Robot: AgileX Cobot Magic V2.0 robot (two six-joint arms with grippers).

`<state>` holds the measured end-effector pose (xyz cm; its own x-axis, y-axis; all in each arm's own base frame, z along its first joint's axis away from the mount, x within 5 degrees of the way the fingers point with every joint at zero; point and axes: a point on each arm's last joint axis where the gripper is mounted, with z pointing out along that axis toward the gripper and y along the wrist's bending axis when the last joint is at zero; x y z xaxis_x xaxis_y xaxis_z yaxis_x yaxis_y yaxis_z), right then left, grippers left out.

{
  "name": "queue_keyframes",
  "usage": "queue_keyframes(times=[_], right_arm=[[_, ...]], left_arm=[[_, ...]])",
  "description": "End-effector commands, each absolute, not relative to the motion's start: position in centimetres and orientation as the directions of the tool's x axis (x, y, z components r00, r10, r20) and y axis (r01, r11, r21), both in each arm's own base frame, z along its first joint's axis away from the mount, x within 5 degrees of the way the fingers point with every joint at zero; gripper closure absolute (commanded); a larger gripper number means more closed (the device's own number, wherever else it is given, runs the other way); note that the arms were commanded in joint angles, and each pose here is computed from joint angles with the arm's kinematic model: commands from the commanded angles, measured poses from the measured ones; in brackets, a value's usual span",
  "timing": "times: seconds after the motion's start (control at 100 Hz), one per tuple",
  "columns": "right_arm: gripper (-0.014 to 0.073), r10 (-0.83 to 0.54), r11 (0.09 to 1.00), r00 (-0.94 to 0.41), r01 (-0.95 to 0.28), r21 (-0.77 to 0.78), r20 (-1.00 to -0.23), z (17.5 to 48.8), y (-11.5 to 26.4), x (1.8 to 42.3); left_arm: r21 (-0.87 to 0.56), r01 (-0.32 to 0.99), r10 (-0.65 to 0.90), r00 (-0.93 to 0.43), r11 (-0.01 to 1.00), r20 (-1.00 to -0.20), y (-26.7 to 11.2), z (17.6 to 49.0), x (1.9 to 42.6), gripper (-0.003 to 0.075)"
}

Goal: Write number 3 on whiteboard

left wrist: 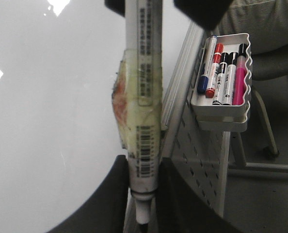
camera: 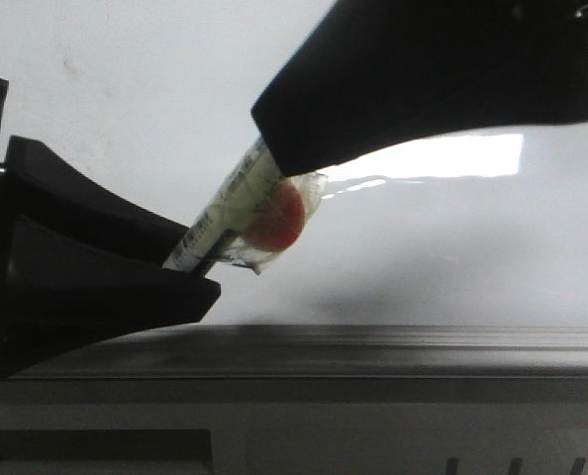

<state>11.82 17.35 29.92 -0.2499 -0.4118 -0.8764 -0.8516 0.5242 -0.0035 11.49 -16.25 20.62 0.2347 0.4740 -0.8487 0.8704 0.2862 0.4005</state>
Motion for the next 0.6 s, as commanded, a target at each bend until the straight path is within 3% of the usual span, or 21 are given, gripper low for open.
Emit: queue_keyframes(times=[0.0, 0.21, 0.26, 0.34, 0.51, 0.59], right_arm=[[0.0298, -0.329, 0.535, -0.175, -0.845, -0.031, -0.928, 31.99, 17.94, 12.38], [0.0407, -0.341, 0.532, -0.183, -0.846, -0.029, -0.922, 31.90, 18.05, 12.42], [0.0474, -0.341, 0.532, -0.183, -0.846, -0.029, -0.922, 31.90, 18.05, 12.42], [0.0666, -0.346, 0.530, -0.186, -0.847, -0.028, -0.919, 31.84, 18.04, 12.40], [0.0659, -0.352, 0.529, -0.189, -0.848, -0.027, -0.917, 31.78, 18.02, 12.37], [0.0659, -0.350, 0.529, -0.188, -0.848, -0.028, -0.918, 31.80, 18.03, 12.38]], left_arm=[[0.400, 0.861, 0.375, 0.274, 0.315, -0.886, -16.89, 22.23, 11.74, 0.0741], [0.399, 0.861, 0.369, 0.276, 0.315, -0.887, -16.93, 22.25, 11.74, 0.0741], [0.399, 0.861, 0.369, 0.276, 0.315, -0.887, -16.93, 22.25, 11.74, 0.0741], [0.399, 0.861, 0.365, 0.278, 0.315, -0.888, -16.95, 22.29, 11.73, 0.0741], [0.398, 0.861, 0.354, 0.282, 0.317, -0.892, -16.98, 22.39, 11.71, 0.0722], [0.381, 0.860, 0.345, 0.263, 0.340, -0.901, -16.90, 22.52, 11.80, 0.0622]])
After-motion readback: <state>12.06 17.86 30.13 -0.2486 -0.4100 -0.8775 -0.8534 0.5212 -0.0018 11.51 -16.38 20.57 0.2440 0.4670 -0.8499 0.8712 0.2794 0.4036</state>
